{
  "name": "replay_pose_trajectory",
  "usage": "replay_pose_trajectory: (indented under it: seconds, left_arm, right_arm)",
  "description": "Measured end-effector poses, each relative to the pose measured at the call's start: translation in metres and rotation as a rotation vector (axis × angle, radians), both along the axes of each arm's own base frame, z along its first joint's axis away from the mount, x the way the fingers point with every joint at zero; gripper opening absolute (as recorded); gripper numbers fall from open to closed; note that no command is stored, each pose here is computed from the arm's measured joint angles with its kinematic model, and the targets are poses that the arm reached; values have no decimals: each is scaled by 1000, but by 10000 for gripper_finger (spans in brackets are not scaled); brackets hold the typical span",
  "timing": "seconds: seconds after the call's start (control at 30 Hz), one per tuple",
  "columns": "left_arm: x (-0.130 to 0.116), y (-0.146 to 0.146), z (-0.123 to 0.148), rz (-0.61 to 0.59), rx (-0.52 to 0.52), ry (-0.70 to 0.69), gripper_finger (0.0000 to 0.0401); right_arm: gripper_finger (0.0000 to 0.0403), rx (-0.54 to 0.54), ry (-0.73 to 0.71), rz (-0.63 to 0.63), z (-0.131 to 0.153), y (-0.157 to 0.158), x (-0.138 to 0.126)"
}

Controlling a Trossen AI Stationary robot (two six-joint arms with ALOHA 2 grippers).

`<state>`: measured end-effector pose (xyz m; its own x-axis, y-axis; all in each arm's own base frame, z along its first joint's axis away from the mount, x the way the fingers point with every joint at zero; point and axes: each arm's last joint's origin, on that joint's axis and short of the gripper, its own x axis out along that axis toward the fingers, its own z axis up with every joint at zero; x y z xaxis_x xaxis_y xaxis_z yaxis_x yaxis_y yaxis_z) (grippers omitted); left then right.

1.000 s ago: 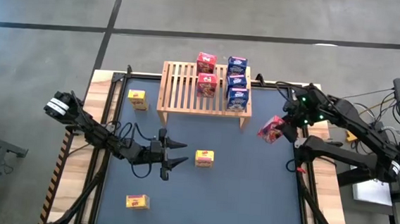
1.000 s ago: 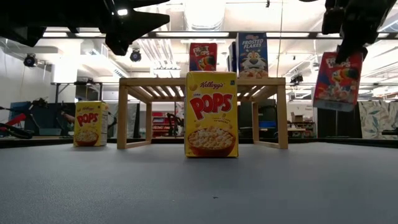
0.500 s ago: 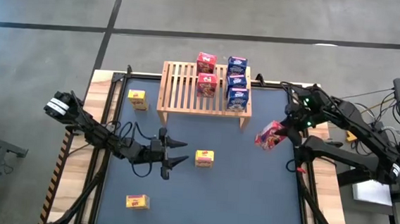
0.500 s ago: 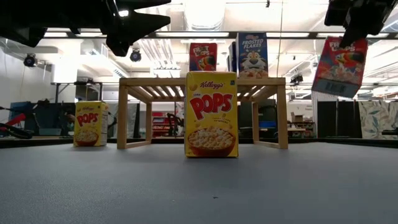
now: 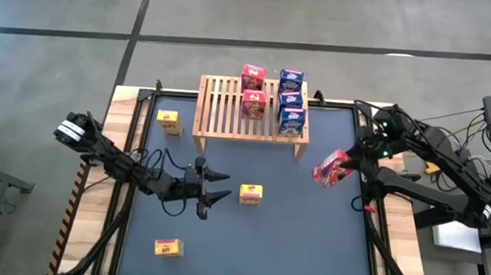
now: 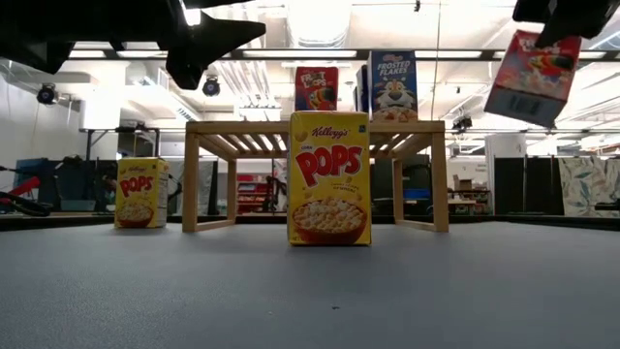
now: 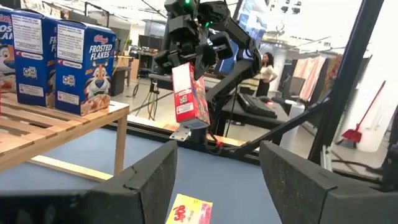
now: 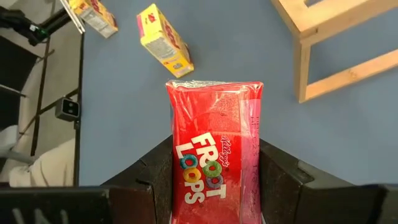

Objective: Stack cereal on shelf
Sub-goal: Put the red cereal box on the shelf aligned with the other red cereal box

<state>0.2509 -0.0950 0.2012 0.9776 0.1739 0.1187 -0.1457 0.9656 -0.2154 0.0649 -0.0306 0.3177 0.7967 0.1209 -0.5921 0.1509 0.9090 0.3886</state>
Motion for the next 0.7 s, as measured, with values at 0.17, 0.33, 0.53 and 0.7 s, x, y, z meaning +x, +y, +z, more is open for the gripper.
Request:
replay_pose_trajectory:
  seconds: [0.17, 0.33, 0.53, 0.7]
  left_arm:
    - [0, 1, 1, 1, -13, -8, 220]
    - [1, 2, 1, 6, -26, -11, 230]
    - [1, 3, 1, 9, -34, -13, 237]
    - [1, 5, 1, 36, -53, -15, 240]
  right_arm:
    - [166, 1, -32, 19, 6, 1, -1]
    - [166, -6, -46, 37, 7, 2, -1]
    - [166, 11, -90, 42, 10, 3, 0]
    - [166, -17, -125, 34, 13, 8, -7]
